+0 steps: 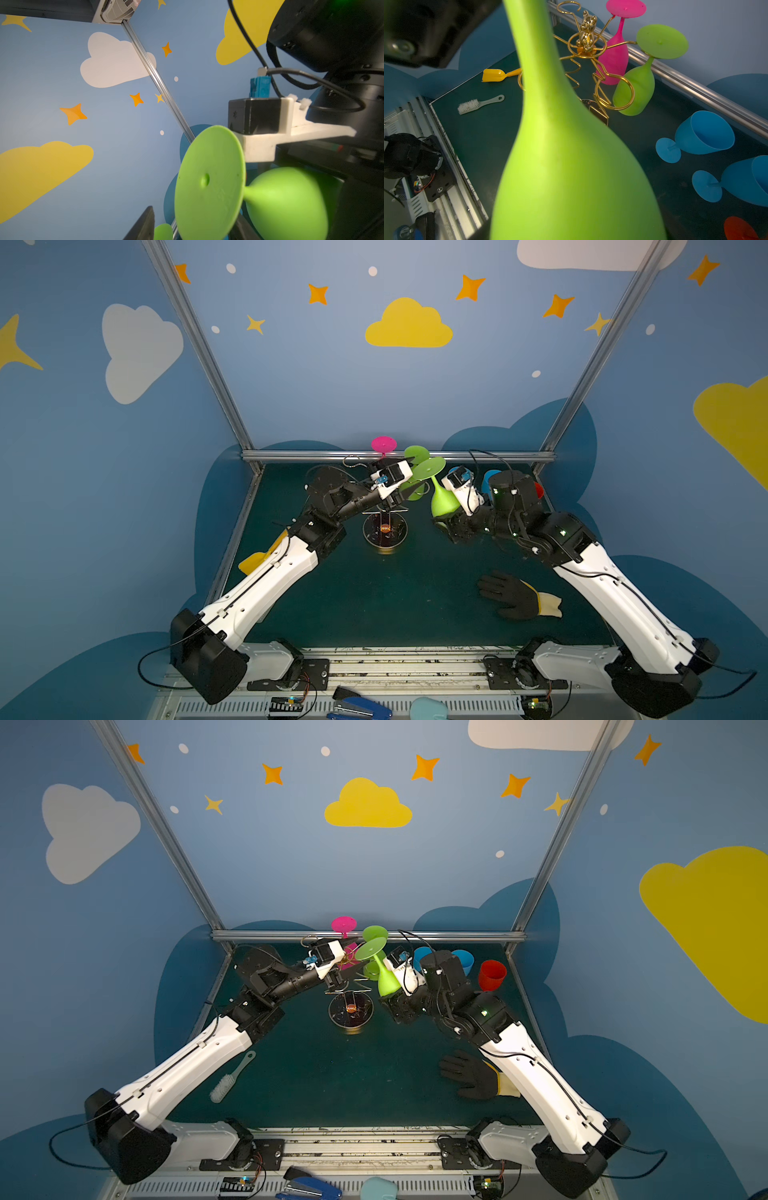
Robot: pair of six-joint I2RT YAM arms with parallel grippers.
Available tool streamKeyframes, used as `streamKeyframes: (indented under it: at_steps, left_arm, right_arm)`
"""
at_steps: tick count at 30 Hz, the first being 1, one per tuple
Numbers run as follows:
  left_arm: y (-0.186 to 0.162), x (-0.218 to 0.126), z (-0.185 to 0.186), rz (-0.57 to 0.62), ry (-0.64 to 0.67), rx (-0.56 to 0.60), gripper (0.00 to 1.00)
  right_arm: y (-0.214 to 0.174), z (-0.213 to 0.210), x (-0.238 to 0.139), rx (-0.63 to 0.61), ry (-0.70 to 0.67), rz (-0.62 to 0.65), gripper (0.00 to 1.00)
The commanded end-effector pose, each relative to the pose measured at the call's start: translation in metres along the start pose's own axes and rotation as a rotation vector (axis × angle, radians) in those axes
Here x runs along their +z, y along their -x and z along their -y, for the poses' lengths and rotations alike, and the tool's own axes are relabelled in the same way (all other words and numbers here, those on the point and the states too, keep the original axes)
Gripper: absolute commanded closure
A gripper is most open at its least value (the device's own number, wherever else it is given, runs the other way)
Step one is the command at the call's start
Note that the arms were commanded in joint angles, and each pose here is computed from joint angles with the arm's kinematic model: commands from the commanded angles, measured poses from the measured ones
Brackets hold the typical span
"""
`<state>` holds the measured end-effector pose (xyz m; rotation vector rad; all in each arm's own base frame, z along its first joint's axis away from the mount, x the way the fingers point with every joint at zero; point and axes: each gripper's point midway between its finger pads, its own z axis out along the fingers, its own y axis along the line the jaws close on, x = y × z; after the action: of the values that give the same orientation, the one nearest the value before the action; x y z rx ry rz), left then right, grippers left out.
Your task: Take the wine glass off the wine glass rack
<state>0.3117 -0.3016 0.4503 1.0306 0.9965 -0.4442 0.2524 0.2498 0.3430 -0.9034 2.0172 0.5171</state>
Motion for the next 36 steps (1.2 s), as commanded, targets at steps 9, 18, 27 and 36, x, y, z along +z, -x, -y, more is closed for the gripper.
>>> streamKeyframes:
  at_steps: [9,18,27,36]
  left_arm:
    - [0.003,0.001,-0.003,-0.002,0.018,0.066,0.87]
    - [0.005,-0.01,-0.016,-0.022,0.109,0.015,0.97]
    - [-0.016,-0.026,-0.034,-0.134,0.26,-0.239,0.97]
    - [-0.04,-0.036,-0.041,-0.197,0.321,-0.462,0.97]
  right_arm:
    - [0.008,-0.016,-0.001,0.016,0.066,-0.008,0.71]
    - [0.027,-0.019,-0.012,0.009,0.094,0.088,0.21]
    - [0.079,-0.012,-0.061,0.07,0.204,0.404,0.14]
    - [0.082,0.003,-0.113,0.12,0.189,0.597,0.14]
